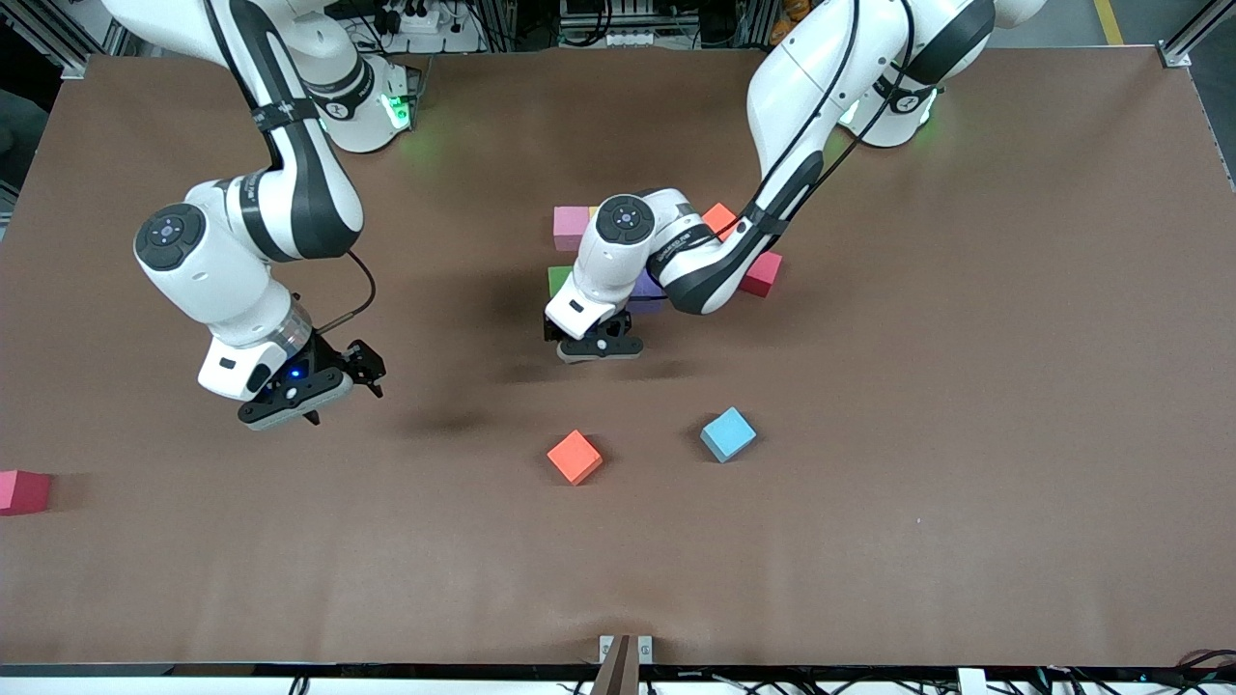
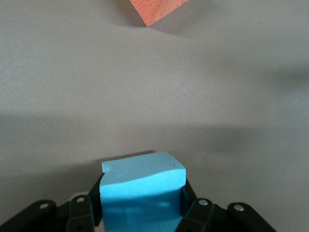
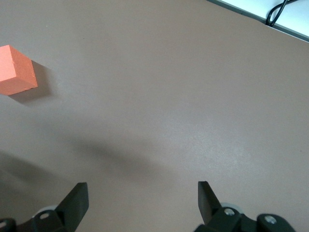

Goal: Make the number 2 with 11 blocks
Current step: 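Lower the light blue cube into the cluster and open the left gripper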

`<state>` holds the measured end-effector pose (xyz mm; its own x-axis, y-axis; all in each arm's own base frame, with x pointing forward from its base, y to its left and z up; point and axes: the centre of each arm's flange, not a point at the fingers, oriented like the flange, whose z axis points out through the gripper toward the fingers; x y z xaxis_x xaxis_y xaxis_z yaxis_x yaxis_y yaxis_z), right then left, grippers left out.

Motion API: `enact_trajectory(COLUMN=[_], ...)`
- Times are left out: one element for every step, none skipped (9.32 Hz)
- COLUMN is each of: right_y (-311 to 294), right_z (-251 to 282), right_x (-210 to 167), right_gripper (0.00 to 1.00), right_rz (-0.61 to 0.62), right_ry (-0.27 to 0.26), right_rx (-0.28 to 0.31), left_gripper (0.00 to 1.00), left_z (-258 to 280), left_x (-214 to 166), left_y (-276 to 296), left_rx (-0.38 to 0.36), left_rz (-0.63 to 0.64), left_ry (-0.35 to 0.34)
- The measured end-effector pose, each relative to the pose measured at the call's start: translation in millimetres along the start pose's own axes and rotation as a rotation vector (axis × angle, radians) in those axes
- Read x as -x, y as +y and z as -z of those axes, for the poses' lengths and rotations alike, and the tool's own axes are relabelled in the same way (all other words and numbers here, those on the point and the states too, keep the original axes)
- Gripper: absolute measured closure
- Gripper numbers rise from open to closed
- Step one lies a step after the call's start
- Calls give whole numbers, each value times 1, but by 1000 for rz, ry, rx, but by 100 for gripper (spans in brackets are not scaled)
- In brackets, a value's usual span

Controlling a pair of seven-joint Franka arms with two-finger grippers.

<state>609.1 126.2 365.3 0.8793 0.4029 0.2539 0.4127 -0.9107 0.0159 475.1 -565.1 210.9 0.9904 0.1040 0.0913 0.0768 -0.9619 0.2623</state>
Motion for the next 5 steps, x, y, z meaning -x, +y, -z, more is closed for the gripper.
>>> enact_trajectory(right_y=[0,0,0,0,0], right_z=[0,0,0,-1,-1], right_x=[0,0,0,0,0], right_gripper=[0,0,0,0,0], right_rz=[0,0,0,0,0], right_ry=[0,0,-1,-1,-2], right_rx=[0,0,0,0,0], left_gripper=[39,39,39,39,39], left_z=[-1,-2,-4,-6,-6], left_x=[-1,3,11,19,23], left_y=[-1,1,5,10,13], left_rx=[-6,-8,-8,-6,0], left_rz=[-15,-29,-43,-55,-62], left_ry=[9,9,4,1,1])
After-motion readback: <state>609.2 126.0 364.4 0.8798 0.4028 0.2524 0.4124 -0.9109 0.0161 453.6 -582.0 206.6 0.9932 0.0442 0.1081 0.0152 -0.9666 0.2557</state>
